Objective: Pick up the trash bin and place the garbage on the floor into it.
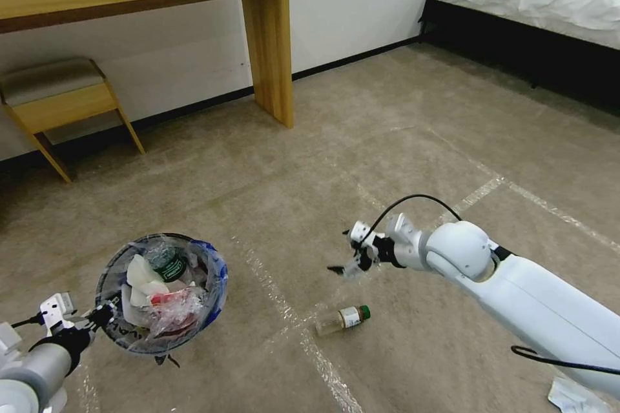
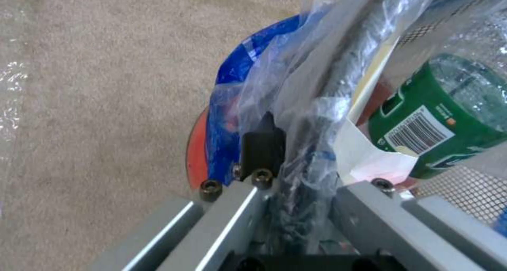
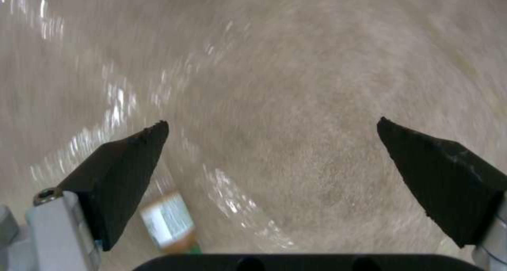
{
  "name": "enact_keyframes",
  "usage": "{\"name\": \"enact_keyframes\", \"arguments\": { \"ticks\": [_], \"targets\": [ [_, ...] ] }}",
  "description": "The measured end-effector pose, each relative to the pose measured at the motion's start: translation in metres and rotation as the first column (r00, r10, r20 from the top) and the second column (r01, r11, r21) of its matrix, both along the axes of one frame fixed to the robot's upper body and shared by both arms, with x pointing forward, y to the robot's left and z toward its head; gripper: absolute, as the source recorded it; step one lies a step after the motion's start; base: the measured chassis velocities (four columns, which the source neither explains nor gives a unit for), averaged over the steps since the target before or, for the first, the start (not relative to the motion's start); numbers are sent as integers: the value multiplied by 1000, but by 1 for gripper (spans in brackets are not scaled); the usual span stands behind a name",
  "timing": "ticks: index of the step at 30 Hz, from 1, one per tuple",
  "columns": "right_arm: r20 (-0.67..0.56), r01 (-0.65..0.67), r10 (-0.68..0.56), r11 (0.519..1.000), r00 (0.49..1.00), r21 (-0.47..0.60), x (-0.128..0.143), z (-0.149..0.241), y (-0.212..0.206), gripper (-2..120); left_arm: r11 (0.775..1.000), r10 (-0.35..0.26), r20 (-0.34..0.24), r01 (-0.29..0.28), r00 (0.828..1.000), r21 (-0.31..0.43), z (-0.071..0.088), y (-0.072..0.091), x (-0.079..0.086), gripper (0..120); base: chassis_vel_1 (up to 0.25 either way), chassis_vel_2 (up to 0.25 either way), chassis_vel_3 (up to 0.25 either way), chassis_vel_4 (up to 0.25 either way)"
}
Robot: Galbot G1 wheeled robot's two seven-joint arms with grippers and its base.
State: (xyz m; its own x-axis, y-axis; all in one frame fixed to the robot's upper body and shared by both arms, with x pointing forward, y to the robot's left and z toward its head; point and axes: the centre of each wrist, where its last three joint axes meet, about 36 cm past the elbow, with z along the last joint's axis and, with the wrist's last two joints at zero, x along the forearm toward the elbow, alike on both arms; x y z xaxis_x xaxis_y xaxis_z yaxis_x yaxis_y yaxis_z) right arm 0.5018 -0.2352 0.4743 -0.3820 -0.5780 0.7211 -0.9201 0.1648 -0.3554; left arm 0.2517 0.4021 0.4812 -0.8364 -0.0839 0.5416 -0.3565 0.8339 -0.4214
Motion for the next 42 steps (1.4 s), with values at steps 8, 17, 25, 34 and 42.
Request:
{"name": "enact_keyframes", "arguments": {
  "ticks": [8,17,25,34,42],
  "targets": [
    [31,-180,184,978,982,-110,16,-32,20,100,1000,19,3,-19,1000,-3,-3,0,-4,0,0,0,0,0],
    [17,-246,252,955,968,-163,30,-85,29,100,999,42,3,-42,999,-12,-6,1,-8,0,0,0,0,0],
    [-11,-276,280,940,960,-203,28,-108,22,100,999,48,9,-48,999,-15,-5,-1,-9,0,0,0,0,0],
    [-74,-356,348,904,934,-238,8,-151,9,100,998,60,11,-60,998,-14,-5,2,-9,0,0,0,0,0],
    [-87,-362,351,904,932,-228,9,-170,6,100,998,65,6,-65,998,-19,-7,3,-10,0,0,0,0,0]
  ]
}}
